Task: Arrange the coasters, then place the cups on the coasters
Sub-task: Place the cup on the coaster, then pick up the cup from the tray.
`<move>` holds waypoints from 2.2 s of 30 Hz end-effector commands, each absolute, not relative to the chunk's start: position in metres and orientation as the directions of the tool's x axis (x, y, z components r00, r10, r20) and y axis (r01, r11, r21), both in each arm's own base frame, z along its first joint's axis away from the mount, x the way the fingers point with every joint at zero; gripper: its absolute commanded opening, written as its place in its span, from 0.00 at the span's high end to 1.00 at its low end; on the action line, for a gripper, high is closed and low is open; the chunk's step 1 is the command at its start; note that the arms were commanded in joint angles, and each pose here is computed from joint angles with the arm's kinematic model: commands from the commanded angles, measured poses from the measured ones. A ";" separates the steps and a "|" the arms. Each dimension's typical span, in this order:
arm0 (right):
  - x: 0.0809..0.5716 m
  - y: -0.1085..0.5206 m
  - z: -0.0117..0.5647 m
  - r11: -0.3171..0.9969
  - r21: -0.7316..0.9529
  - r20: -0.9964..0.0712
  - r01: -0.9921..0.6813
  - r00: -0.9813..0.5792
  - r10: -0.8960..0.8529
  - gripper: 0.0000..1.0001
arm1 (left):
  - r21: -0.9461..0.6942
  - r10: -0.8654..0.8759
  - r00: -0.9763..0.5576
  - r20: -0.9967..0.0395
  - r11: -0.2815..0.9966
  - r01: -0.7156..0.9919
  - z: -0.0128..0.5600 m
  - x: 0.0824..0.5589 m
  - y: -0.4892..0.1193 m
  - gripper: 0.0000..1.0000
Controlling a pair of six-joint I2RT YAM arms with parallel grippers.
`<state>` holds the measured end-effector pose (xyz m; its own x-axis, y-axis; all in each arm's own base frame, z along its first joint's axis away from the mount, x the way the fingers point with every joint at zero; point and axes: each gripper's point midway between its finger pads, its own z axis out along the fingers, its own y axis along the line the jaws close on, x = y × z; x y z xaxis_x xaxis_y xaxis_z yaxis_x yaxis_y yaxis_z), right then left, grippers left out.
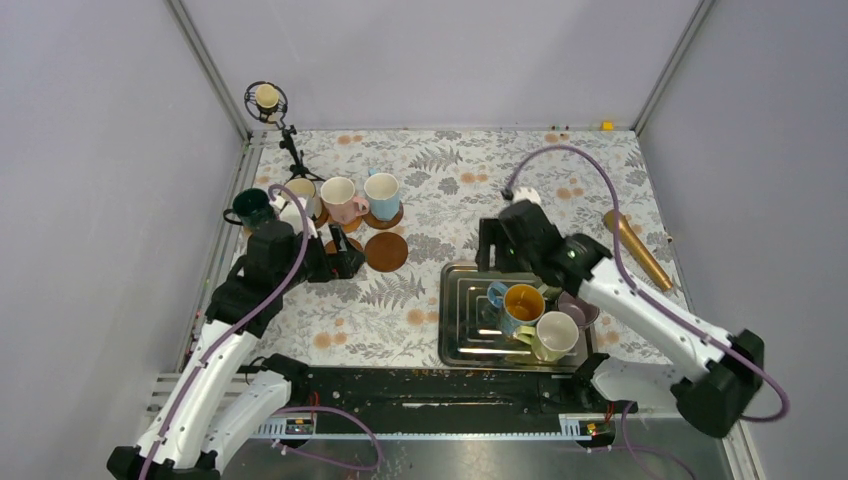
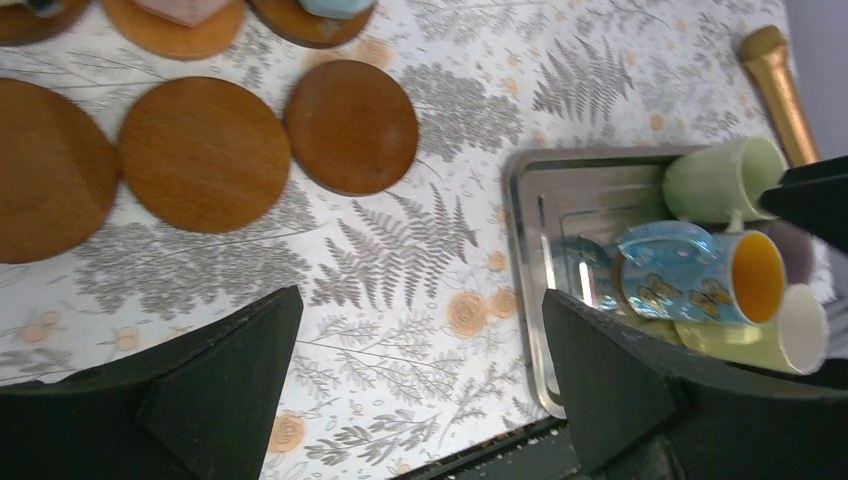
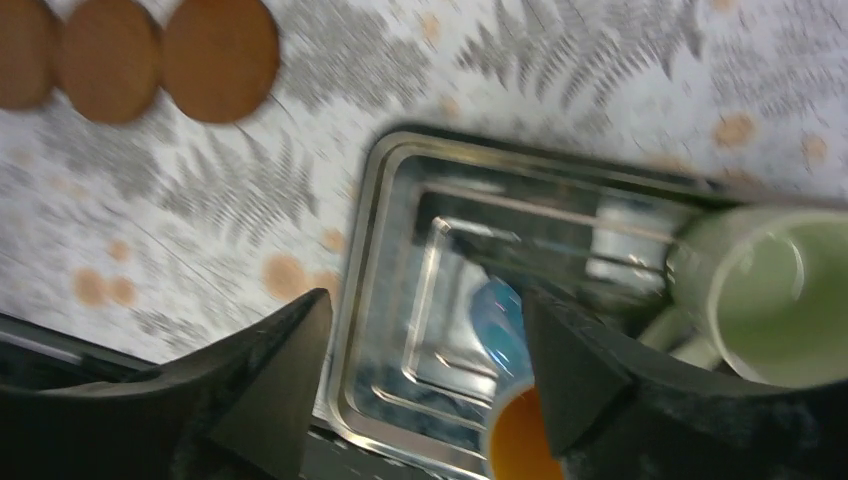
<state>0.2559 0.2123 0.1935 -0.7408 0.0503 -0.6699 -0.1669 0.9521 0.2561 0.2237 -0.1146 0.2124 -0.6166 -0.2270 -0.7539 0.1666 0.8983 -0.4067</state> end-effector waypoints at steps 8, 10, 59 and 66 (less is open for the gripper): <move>0.205 0.137 0.183 0.970 0.217 -0.742 -0.111 -0.664 0.090 0.01 | -0.555 -0.194 -0.727 -0.659 0.777 0.296 0.209 0.214 -0.182 0.12; 0.199 0.129 0.191 0.968 0.224 -0.760 -0.116 -0.642 0.099 0.00 | -0.549 -0.162 -0.738 -0.655 0.774 0.316 0.212 0.208 -0.202 0.13; 0.150 0.036 0.238 0.950 0.309 -0.899 -0.043 -0.340 0.277 0.00 | -0.311 0.358 -0.798 -0.486 0.782 0.540 0.130 0.177 -0.439 0.75; 0.151 0.036 0.238 0.951 0.305 -0.900 -0.044 -0.339 0.273 0.01 | -0.267 0.336 -0.765 -0.550 0.797 0.542 0.166 0.183 -0.417 1.00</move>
<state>0.1454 0.0405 0.2349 -0.3688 0.2651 -0.8909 -0.0706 0.9477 0.3112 0.1748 -0.4236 0.1117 -0.8094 0.3829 -0.4452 0.5271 0.8080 -0.2633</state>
